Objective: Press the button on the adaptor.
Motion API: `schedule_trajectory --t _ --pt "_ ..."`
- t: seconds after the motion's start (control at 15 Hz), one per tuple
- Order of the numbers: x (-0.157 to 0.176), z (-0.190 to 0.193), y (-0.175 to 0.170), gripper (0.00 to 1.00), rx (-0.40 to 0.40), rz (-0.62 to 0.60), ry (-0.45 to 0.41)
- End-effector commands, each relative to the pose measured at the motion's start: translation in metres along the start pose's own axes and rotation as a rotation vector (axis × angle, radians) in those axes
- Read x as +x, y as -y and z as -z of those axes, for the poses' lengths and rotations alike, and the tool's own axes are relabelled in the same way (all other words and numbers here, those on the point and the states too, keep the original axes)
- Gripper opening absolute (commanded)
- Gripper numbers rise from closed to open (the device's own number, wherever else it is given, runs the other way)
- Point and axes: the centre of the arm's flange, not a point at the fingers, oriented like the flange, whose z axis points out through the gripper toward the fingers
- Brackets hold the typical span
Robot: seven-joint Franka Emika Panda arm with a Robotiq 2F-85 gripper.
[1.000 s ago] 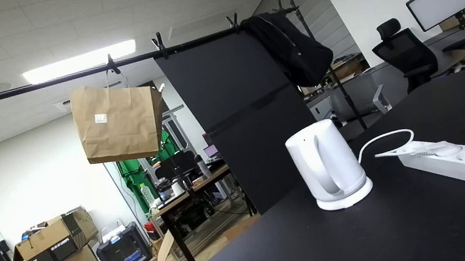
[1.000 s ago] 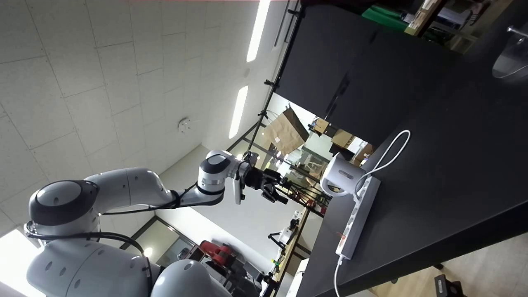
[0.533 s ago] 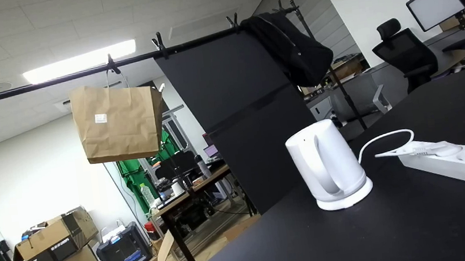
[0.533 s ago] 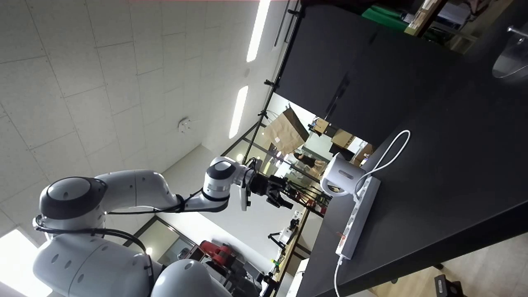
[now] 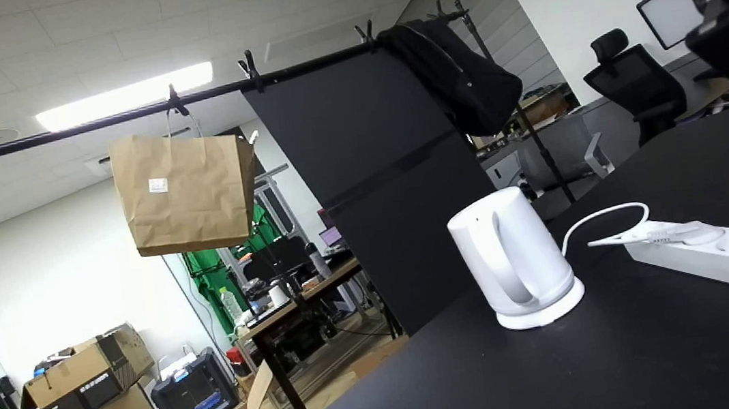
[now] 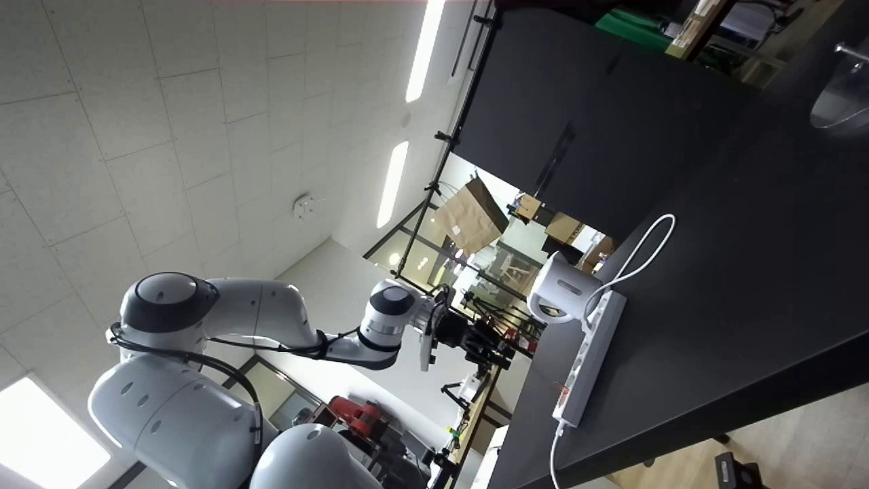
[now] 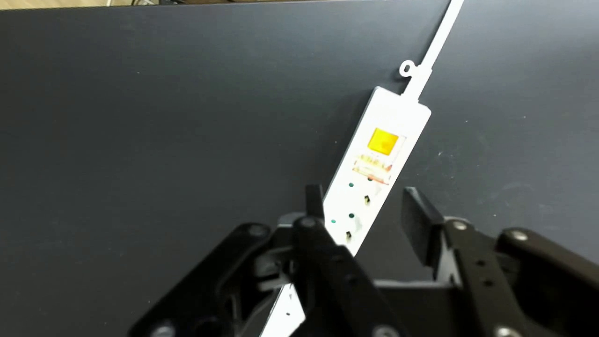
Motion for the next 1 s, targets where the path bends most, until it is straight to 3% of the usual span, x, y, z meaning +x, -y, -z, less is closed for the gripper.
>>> schedule_trajectory --t 0.0,0.2,0.6,0.93 --pt "0.005 -0.021 0.012 0.19 0.001 -0.017 -0.004" --pt "0.004 -0.037 0.019 0.0 0.007 -0.009 0.016" --pt "0.003 -0.066 0.029 0.0 -0.027 -0.036 0.026" --pt "0.002 -0.084 0.033 0.0 -0.04 -0.172 0.054"
